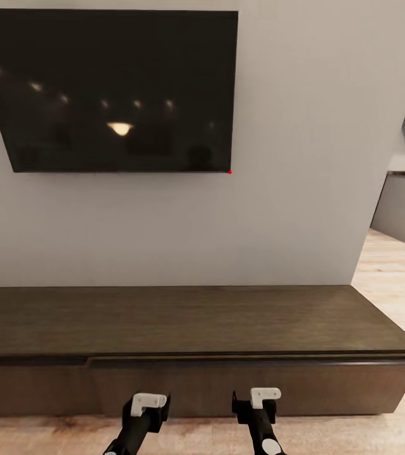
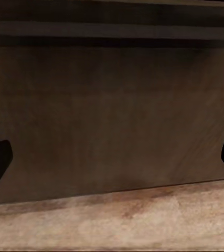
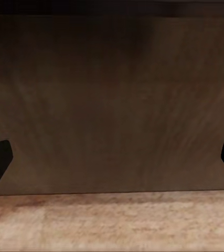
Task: Place each of the two pumpkins and all three candles from the living room inside a cabinet in the living room (use any cabinet), then make sure every cabinet is closed, and position the cauldron so it is next to a table in the living room.
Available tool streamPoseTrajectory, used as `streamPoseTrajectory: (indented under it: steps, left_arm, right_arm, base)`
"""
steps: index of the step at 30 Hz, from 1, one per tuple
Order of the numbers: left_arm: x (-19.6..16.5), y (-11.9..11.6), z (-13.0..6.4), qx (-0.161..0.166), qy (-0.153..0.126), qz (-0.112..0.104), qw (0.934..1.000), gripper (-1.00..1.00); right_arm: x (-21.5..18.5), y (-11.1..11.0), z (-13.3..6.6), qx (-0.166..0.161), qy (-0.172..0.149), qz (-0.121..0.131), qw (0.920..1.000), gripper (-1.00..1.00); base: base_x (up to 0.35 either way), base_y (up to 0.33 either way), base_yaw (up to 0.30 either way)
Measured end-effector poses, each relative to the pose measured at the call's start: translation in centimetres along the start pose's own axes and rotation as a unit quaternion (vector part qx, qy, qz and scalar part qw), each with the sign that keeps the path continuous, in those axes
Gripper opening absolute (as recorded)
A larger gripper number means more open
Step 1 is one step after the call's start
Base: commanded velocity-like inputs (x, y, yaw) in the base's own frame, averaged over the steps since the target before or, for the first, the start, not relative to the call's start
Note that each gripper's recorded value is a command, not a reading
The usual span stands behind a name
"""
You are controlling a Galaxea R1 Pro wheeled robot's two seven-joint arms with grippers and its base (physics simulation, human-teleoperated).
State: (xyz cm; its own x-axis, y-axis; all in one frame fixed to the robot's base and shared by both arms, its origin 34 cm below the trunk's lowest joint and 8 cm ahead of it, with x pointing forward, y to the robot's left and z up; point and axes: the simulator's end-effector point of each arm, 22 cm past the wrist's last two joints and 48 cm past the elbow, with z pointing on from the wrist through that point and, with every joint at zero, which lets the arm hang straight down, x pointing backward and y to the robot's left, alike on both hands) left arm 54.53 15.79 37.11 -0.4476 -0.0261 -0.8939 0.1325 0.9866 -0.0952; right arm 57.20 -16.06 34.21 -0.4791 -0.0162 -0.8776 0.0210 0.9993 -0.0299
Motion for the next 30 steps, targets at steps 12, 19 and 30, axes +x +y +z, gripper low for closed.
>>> streamPoseTrajectory:
  steps: [12, 19, 30]
  left_arm:
    - [4.4, 0.3, -0.4, -0.003, 0.093, 0.0, 0.9957, 1.0]
    - [5.4, 0.4, -0.6, -0.004, 0.107, 0.0, 0.9943, 1.0]
    - [5.3, 0.5, -0.6, -0.005, 0.105, 0.0, 0.9945, 1.0]
  right_arm:
    - [1.0, 0.5, -0.4, -0.002, 0.012, 0.0, 0.9999, 1.0]
    - [2.0, 0.6, -0.8, -0.002, 0.021, 0.002, 0.9998, 1.0]
    - [2.6, 0.4, -0.9, 0.0, 0.03, 0.001, 0.9995, 1.0]
  base:
    - [0.0, 0.0, 0.0]
    - [-0.022, 0.003, 0.0]
    - [-0.187, 0.076, 0.0]
